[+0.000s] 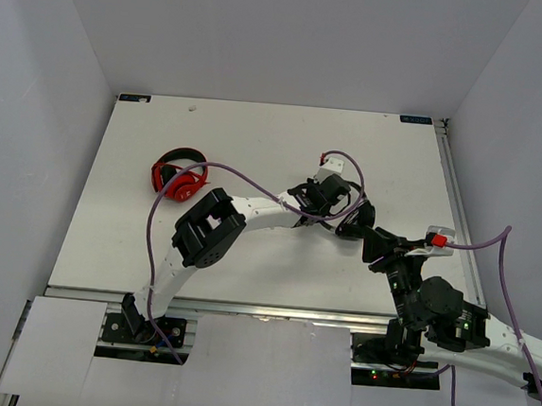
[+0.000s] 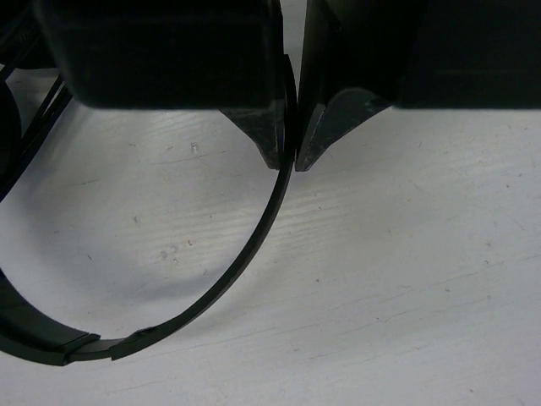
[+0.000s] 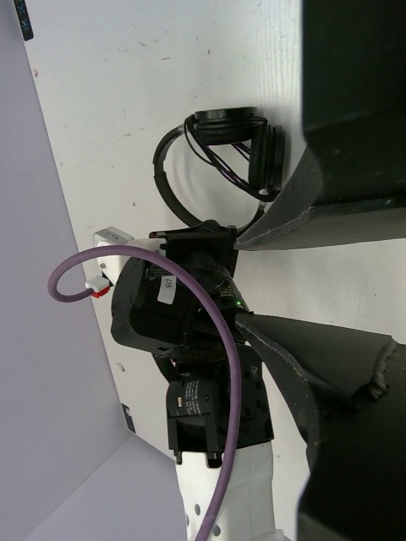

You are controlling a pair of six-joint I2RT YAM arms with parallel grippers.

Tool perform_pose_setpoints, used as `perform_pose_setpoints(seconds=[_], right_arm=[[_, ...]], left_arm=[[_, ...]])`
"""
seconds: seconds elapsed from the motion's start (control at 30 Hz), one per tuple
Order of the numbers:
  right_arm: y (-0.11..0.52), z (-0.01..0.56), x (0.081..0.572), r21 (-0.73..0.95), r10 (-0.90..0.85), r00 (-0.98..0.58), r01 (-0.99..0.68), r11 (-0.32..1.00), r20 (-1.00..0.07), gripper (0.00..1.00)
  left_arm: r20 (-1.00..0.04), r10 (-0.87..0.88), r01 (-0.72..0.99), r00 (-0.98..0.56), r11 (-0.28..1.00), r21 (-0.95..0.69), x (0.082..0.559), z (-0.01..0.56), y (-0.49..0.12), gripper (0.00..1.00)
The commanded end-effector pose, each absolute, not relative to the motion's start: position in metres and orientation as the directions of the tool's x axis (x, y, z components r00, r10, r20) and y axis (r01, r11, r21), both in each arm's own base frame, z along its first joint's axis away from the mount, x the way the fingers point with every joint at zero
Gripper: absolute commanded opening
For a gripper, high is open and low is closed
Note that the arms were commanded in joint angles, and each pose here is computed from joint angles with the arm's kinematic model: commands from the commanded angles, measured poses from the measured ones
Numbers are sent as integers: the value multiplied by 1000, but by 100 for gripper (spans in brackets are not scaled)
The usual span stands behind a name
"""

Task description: Wrap the headphones

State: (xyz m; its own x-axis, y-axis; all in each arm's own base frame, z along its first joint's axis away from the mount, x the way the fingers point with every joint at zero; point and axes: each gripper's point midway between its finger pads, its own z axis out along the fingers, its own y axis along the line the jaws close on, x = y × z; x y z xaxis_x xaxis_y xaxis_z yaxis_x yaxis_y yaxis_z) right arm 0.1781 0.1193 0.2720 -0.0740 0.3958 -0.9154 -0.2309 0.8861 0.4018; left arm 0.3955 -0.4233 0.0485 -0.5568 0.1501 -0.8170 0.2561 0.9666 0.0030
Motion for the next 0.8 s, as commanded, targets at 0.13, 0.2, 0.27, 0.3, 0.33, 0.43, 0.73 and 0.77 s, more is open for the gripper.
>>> perform_pose_setpoints(seconds=[0.13,0.2,0.27,0.3,0.33,0.43,0.73,0.77], right_arm=[[112,279,179,451,449,-58,-201,869,-892,43],[113,279,179,450,448,-58,-202,870,-892,43],[114,279,179,448,446,-60,-204,870,-893,43],[114,279,179,448,445,-60,-205,870,-893,43],[114,279,179,448,445,-60,-205,870,-893,43],[116,283,179,439,437,-60,-212,873,-897,43],[131,302,179,400,395,-73,-249,882,-916,50],[134,305,178,394,388,-77,-261,881,-919,52]], left_arm=[[-840,124,241,-529,971,-8,404,68,-425,40],[-841,124,235,-527,972,-5,404,69,-424,44],[-841,125,235,-527,972,-3,404,70,-423,51],[-842,125,235,-526,972,-3,403,72,-422,56],[-843,119,234,-524,972,-8,403,76,-422,65],[-852,93,229,-516,973,-32,400,96,-419,83],[-893,-53,238,-447,955,-175,377,199,-394,98],[-894,-42,243,-445,956,-166,372,201,-386,98]])
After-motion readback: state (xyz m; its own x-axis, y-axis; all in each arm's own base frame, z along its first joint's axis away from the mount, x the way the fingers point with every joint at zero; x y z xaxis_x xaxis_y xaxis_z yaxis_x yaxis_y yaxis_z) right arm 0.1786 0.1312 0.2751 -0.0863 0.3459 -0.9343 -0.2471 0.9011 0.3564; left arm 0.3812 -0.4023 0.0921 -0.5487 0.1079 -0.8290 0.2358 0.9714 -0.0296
